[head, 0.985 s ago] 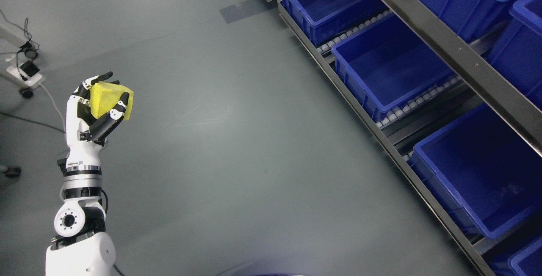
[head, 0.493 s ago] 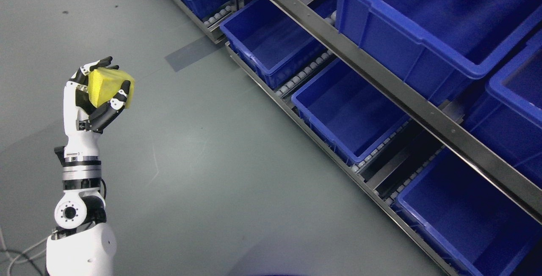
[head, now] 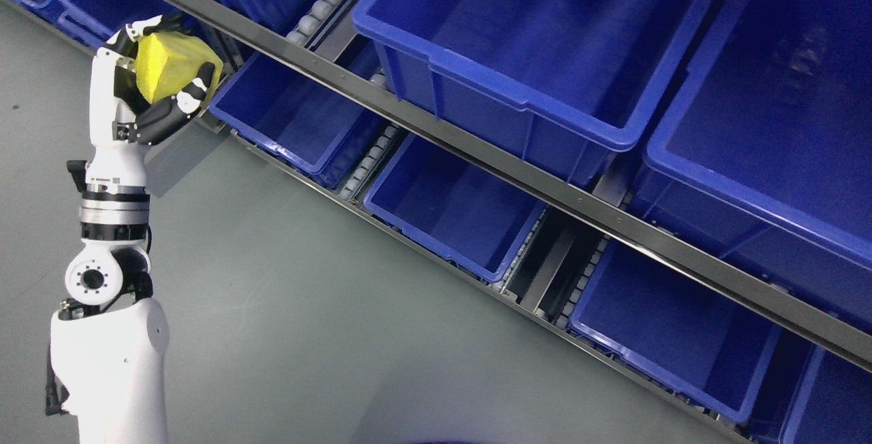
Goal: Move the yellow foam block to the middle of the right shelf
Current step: 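Hold the cube raised in the left hand while turning toward the blue bins, then move the left hand over the middle-shelf blue bin and release the cube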
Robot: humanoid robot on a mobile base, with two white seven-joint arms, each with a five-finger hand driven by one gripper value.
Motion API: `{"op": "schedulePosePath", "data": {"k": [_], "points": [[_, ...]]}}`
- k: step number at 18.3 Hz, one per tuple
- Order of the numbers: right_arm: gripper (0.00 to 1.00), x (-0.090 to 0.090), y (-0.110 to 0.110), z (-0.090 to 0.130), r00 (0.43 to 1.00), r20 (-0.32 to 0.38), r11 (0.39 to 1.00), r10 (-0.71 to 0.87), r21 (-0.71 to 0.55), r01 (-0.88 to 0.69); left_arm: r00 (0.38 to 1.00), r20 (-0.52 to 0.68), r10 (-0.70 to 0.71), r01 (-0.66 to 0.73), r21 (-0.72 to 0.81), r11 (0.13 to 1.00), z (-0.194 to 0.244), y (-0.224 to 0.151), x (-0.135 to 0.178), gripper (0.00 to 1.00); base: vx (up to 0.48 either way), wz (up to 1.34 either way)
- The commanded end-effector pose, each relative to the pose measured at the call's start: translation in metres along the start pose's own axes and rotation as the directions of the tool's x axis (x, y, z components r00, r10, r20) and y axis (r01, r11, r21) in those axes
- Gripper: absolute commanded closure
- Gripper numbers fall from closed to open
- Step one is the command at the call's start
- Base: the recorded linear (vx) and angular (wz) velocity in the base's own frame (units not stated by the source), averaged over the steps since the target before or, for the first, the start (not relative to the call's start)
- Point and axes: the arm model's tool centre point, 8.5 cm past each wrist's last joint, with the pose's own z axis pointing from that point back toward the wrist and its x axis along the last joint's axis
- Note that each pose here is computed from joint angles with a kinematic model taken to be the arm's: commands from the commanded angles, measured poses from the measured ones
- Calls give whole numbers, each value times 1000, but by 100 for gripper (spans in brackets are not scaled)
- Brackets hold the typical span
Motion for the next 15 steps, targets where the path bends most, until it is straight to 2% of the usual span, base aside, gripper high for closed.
{"op": "schedulePosePath", "data": {"k": [1, 5, 7, 9, 11, 12, 13, 15], "points": [[0, -6, -12, 0, 1000, -3, 1000, 1, -19, -2, 988, 128, -82, 104, -174, 979, -65, -14, 38, 98, 125, -521], [0, -5, -12, 0, 1000, -2, 1000, 1, -18, -1, 974, 160, -158, 191, -211, 959, -123, -13, 57, 98, 117, -436], [0, -6, -12, 0, 1000, -2, 1000, 1, -19, -1, 966, 148, -214, 251, -312, 917, -148, -27, 66, 97, 79, -288], [0, -5, -12, 0, 1000, 0, 1000, 1, -19, -1, 957, 140, -254, 290, -469, 834, -160, -52, 71, 95, 59, -251], [0, -6, -12, 0, 1000, -3, 1000, 1, -19, -2, 939, 121, -323, 331, -580, 744, -167, -64, 73, 82, 54, -239], [0, -5, -12, 0, 1000, 0, 1000, 1, -19, -1, 930, 125, -345, 347, -607, 715, -167, -69, 72, 70, 52, -243], [0, -6, -12, 0, 1000, -1, 1000, 1, -19, -1, 922, 128, -365, 361, -620, 696, -166, -73, 71, 53, 52, -243], [0, -5, -12, 0, 1000, 0, 1000, 1, -19, -1, 903, 120, -414, 389, -637, 665, -165, -80, 64, 26, 51, -243]]}}
